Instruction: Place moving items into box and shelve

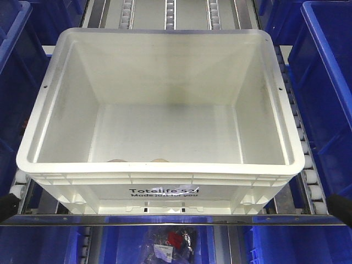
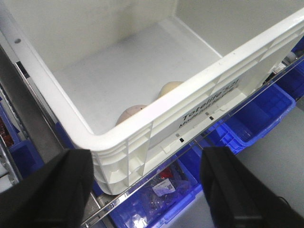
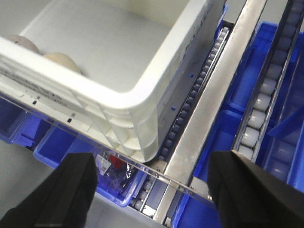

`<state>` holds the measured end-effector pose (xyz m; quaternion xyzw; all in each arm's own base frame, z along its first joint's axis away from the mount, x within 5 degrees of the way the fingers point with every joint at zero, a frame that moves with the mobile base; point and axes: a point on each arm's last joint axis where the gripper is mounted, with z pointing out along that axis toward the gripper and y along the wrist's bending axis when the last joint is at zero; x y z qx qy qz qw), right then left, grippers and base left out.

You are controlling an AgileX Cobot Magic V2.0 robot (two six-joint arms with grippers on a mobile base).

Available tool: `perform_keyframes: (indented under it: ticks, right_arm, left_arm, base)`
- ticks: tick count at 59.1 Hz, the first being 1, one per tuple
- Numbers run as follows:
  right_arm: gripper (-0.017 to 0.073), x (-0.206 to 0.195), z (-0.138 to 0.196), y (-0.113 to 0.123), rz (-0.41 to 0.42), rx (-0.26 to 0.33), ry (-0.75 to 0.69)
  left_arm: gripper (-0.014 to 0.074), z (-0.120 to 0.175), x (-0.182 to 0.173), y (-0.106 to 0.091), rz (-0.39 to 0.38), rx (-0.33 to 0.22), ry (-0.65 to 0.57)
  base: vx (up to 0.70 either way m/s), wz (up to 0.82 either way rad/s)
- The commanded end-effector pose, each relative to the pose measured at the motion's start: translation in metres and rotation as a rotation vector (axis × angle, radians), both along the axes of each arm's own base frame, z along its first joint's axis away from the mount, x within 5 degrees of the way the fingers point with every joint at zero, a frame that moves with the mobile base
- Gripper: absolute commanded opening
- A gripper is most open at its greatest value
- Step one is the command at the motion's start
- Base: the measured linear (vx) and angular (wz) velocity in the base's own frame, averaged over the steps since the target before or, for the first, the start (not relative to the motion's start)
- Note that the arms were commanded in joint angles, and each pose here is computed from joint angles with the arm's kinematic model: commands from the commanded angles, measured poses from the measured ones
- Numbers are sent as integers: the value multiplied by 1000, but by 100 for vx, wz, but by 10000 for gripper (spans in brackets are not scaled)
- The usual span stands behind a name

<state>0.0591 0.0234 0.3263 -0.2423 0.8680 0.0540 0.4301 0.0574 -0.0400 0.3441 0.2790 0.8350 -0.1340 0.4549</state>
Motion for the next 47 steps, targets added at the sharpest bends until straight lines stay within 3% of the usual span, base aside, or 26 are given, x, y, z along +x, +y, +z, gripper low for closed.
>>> perform_keyframes:
  ticks: [1,8,28,36,47]
  right_arm:
    - [507,0,6,1,13,37,-62]
    - [411,-2,4,2,32,44,-51]
    - [-23,-5,1,2,47,32,-10]
    - [-17,-7,-2,1,43,10,32]
    - [-15,-8,-3,0,41,3,45]
  left_arm:
    - [553,11,2,-3,-9,-49,-64]
    - [464,11,3,-2,-7,-44,-68]
    - [111,11,3,-2,-7,-40,-63]
    - [38,11,3,-2,-7,-40,-63]
    - [13,11,3,-2,-7,-40,-63]
  base:
    - [0,0]
    - [0,0]
    - [0,0]
    - [0,0]
    - [0,0]
